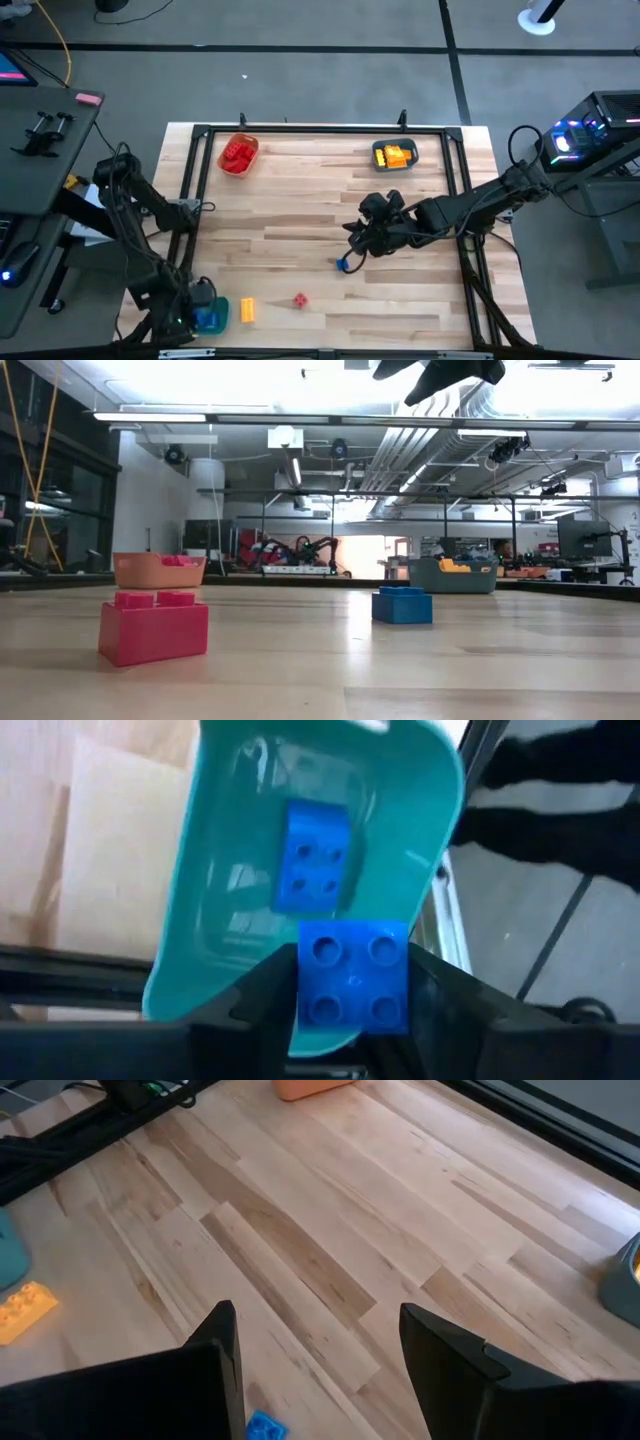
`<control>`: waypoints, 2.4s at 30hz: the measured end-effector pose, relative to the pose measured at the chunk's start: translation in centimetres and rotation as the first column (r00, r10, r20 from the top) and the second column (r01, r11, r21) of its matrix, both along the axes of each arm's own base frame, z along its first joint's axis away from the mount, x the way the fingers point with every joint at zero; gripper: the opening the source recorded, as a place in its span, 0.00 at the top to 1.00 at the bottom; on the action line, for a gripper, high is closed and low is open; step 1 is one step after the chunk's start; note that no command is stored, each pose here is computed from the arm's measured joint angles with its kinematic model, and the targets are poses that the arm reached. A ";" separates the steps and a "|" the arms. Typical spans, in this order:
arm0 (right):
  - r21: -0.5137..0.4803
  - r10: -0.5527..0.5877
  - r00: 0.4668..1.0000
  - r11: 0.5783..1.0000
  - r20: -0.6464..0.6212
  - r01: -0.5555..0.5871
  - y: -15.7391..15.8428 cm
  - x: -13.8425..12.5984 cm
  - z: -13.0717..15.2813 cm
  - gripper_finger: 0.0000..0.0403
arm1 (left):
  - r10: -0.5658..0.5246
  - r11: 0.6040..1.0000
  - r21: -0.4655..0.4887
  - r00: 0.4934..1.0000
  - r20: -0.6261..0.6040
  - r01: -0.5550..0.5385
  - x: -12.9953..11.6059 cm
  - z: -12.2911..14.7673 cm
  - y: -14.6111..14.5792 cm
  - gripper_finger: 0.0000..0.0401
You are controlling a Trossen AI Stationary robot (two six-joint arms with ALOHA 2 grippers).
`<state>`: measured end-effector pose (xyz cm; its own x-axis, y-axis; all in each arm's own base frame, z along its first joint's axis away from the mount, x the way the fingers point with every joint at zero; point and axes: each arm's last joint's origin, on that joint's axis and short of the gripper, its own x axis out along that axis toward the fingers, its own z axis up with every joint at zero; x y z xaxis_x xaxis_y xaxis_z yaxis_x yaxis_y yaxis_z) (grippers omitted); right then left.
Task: Sort blocks
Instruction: Put the blue game piece into the green bin
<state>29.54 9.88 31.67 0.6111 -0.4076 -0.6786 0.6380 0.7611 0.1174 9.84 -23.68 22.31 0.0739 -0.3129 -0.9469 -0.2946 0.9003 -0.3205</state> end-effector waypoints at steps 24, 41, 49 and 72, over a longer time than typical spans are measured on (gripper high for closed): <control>0.225 0.377 0.906 0.916 -0.191 -0.333 6.6 0.9 -4.7 0.60 | 0.010 0.980 0.164 0.854 0.520 -0.111 15.9 2.3 14.6 0.39; 0.106 0.654 0.529 0.677 -0.540 -0.729 3.6 7.5 -15.5 0.60 | 0.096 0.941 0.222 0.831 0.548 -0.255 16.6 1.4 14.2 0.39; 0.182 0.741 0.449 0.597 -0.499 -0.782 2.1 8.5 -16.2 0.60 | 0.075 0.935 0.246 0.823 0.563 -0.254 16.3 1.4 13.5 0.39; 0.175 0.715 0.648 0.696 -0.264 -0.697 2.7 10.6 -12.3 0.95 | 0.141 0.890 0.182 0.630 0.764 -0.419 8.4 9.9 18.6 0.39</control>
